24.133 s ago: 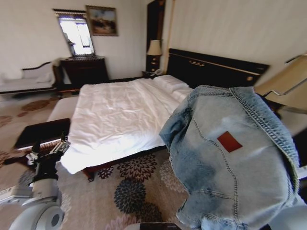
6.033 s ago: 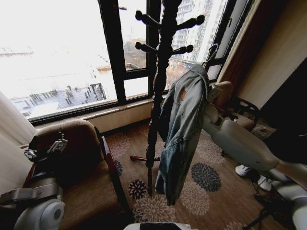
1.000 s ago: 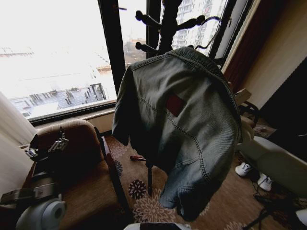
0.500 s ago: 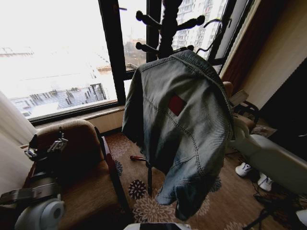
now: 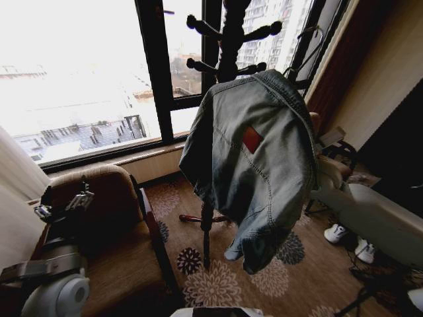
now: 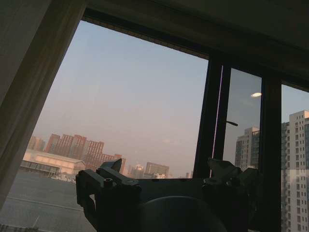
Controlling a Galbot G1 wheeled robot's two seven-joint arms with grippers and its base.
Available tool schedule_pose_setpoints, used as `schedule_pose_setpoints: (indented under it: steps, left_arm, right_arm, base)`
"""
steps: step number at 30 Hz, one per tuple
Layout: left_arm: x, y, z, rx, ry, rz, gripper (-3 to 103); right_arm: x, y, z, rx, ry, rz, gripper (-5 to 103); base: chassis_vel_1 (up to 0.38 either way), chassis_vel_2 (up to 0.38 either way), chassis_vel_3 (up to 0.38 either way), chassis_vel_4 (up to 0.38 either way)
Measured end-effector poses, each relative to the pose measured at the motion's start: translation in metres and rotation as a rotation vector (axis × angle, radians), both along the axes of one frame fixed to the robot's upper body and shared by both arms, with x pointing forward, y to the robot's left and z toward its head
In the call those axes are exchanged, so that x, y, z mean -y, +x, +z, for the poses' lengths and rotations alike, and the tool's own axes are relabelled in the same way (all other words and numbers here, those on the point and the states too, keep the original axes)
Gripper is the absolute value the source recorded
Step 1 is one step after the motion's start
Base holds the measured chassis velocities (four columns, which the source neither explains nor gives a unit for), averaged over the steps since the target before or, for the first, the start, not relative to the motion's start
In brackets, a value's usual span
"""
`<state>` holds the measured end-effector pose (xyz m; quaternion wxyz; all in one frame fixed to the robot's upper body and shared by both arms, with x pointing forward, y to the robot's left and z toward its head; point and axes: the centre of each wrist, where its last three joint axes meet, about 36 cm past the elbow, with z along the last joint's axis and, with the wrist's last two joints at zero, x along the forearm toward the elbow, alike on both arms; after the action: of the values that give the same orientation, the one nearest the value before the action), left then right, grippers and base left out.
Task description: Pick up the clothes from the bed and hang them on the clothes hanger.
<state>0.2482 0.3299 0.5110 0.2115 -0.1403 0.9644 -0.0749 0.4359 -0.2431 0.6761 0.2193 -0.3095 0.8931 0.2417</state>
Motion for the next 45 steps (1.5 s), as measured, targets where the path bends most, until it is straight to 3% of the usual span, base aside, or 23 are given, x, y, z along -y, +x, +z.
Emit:
schedule_pose_setpoints:
  steps: [9, 12, 20, 24, 27, 32, 45]
  left_arm:
    - [0.000, 0.000, 0.000, 0.001, 0.001, 0.000, 100]
    - [0.000, 0.000, 0.000, 0.001, 0.001, -0.001, 100]
    - [0.000, 0.000, -0.001, -0.002, 0.002, -0.001, 100]
    - [0.000, 0.000, -0.002, -0.005, 0.004, 0.001, 100]
    - [0.000, 0.000, -0.002, -0.005, 0.004, 0.001, 100]
    - [0.000, 0.000, -0.002, -0.007, 0.006, 0.002, 100]
    - [0.003, 0.001, -0.005, -0.013, 0.007, 0.005, 100]
  right_arm:
    - [-0.018, -0.012, 0.002, 0.026, 0.036, 0.109, 20]
    - [-0.025, -0.019, 0.001, 0.017, 0.030, 0.097, 20]
    - [-0.045, -0.042, 0.003, -0.073, 0.023, 0.043, 20]
    - [-0.052, -0.060, 0.013, -0.176, 0.081, 0.051, 20]
    - [-0.054, -0.066, 0.014, -0.190, 0.085, 0.045, 20]
    - [-0.055, -0.078, 0.017, -0.210, 0.061, -0.012, 20]
    - [-0.039, -0.107, 0.013, -0.320, -0.100, -0.312, 20]
  base:
    - [0.000, 0.000, 0.000, 0.000]
    - [0.000, 0.000, 0.000, 0.000]
    - [0.000, 0.000, 0.000, 0.000]
    - [0.000, 0.000, 0.000, 0.000]
    - [0.000, 0.000, 0.000, 0.000]
    - [0.000, 0.000, 0.000, 0.000]
    - [0.000, 0.000, 0.000, 0.000]
